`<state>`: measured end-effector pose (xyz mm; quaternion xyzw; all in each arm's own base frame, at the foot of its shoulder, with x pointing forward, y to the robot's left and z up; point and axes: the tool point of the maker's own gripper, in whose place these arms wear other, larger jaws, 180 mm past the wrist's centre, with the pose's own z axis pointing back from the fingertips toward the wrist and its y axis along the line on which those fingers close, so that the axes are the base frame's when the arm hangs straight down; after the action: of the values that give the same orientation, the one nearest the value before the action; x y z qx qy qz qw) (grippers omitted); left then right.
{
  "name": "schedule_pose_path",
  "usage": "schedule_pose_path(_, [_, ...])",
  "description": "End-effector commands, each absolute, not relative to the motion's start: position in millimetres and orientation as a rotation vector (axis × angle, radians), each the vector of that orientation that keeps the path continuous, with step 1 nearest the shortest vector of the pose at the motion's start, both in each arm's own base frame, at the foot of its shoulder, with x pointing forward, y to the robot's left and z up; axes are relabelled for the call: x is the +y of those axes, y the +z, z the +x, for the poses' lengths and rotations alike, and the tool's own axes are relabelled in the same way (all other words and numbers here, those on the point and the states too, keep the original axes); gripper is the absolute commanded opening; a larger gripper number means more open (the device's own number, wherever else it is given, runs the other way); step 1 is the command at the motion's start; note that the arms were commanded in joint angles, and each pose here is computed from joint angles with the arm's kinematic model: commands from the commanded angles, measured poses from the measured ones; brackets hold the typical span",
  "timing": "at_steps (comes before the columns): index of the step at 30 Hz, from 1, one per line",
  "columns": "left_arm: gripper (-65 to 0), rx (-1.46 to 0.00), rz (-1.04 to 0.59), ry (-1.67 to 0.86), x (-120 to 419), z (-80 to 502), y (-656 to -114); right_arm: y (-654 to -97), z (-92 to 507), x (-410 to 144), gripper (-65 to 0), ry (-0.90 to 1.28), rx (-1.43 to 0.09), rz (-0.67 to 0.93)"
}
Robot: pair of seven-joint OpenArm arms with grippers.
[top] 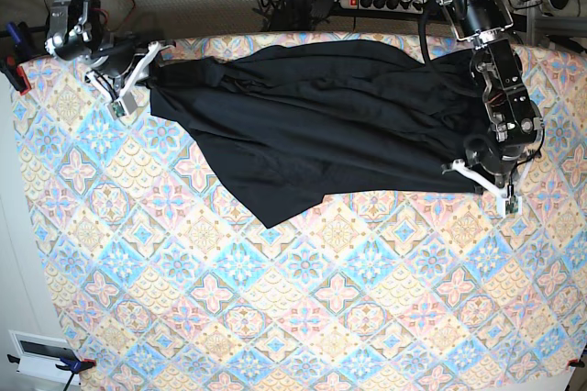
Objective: Layout the t-shirt on the table in an organized manner, then fold the t-shirt properly
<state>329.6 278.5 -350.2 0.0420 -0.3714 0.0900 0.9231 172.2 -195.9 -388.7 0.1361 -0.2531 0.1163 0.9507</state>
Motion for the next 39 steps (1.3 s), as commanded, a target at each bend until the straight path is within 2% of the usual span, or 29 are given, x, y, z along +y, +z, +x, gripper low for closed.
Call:
schedule_pose_path(1, [-52.7, -0.817, 0.105, 0.177, 286.6, 339.5, -332.6, -383.2, 171.9, -197.8, -65.0, 0.247, -0.528, 0.275])
schedule_pose_path(3, [-49.5, -0.798, 0.107, 0.163, 287.5, 337.8, -333.5, -386.3, 164.8, -197.8, -65.0, 0.244, -0.510, 0.277])
schedule_pose_path(8, [-44.2, -0.805, -0.015, 0.073, 256.4, 349.9, -326.3, -387.9, 162.3, -195.4, -65.0, 0.248, -0.502, 0.283])
schedule_pose_path(12, [-40.2, -0.912, -0.149, 0.074, 229.1, 384.8, -290.5, -387.4, 163.5, -195.4, -65.0, 0.248, -0.505, 0.283])
schedule_pose_path(15, [-37.7, -0.917, -0.234, 0.000, 181.9, 409.6, -284.3, -387.4, 163.5, -195.4, -65.0, 0.248, -0.505, 0.283])
schedule_pose_path(17, [-36.9, -0.853, -0.295, -0.069, 141.7, 422.7, -299.4, -387.1, 164.0, -195.4, -65.0, 0.248, -0.507, 0.283])
schedule_pose_path(22, [-36.8, -0.685, -0.428, -0.129, 55.8, 443.7, -338.5, -387.1, 164.0, -195.4, -65.0, 0.248, -0.507, 0.283])
schedule_pose_path(30, [-36.8, -0.598, -0.476, -0.213, -31.0, 450.1, -389.5, -387.1, 164.0, -195.4, -65.0, 0.248, -0.507, 0.283])
schedule_pose_path(37, [-37.4, -0.555, -0.486, -0.305, -73.3, 428.3, -407.8, -386.8, 164.3, -196.3, -65.0, 0.247, -0.508, 0.281])
schedule_pose_path(39, [-41.0, -0.546, -0.484, -0.334, -80.0, 422.8, -410.0, -386.8, 164.3, -196.3, -65.0, 0.247, -0.508, 0.281])
